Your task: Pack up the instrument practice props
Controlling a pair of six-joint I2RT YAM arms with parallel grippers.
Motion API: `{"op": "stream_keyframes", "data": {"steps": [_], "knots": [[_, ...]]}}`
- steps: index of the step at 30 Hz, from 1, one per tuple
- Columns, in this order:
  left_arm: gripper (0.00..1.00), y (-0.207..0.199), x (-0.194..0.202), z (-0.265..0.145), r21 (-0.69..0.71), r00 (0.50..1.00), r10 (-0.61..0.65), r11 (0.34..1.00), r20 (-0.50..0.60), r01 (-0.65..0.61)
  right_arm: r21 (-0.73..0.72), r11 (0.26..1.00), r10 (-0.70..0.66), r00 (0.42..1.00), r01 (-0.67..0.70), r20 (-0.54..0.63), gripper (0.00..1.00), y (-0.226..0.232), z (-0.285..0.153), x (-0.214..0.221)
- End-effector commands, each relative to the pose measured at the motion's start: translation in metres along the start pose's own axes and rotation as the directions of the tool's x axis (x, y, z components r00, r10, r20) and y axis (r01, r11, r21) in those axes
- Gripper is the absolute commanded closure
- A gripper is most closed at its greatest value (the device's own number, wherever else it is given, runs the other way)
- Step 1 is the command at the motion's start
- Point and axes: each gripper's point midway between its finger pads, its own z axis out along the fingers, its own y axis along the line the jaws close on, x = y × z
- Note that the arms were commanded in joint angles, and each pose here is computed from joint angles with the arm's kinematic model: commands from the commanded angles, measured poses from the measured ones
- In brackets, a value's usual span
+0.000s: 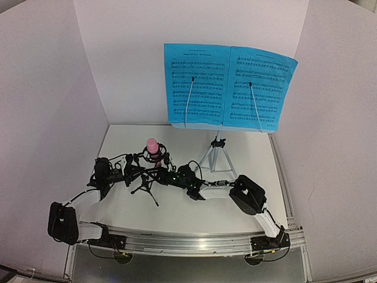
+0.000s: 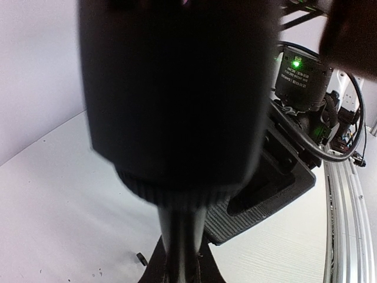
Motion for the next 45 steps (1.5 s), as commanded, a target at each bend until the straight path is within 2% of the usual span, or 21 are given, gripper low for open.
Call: {"op": "stream_keyframes", "data": {"steps": [1, 9, 11, 16, 31, 35, 45], "knots": [[1.0, -0.014, -0.017, 0.001, 0.075, 0.995, 0.082, 0.993, 0.06, -0.086, 0.011, 0.997, 0.081, 0.996, -0.081, 0.045, 0.46, -0.011, -0.001, -0.008], [1.0, -0.011, -0.014, 0.003, 0.062, 0.994, 0.093, 0.993, 0.056, -0.097, 0.07, 0.979, 0.19, 0.982, -0.191, 0.023, 0.42, -0.042, -0.001, 0.006], [1.0, -0.01, -0.013, 0.003, 0.06, 0.994, 0.093, 0.994, 0.055, -0.097, 0.061, 0.981, 0.183, 0.983, -0.183, 0.01, 0.45, -0.038, 0.002, 0.006], [1.0, -0.008, -0.012, 0.005, 0.056, 0.994, 0.094, 0.994, 0.054, -0.097, 0.055, 0.987, 0.153, 0.988, -0.151, -0.035, 0.59, -0.027, 0.007, 0.009], [1.0, -0.001, -0.014, 0.006, 0.03, 0.992, 0.111, 0.993, 0.057, -0.113, 0.029, 0.982, 0.188, 0.976, -0.186, -0.107, 0.64, -0.023, 0.015, 0.02], [1.0, 0.003, -0.015, 0.007, 0.015, 0.991, 0.118, 0.993, 0.06, -0.119, 0.027, 0.981, 0.193, 0.974, -0.191, -0.122, 0.69, -0.02, 0.013, 0.022], [1.0, 0.004, -0.015, 0.007, 0.012, 0.992, 0.111, 0.994, 0.059, -0.112, 0.035, 0.979, 0.204, 0.967, -0.201, -0.149, 0.76, -0.022, 0.01, 0.028]]}}
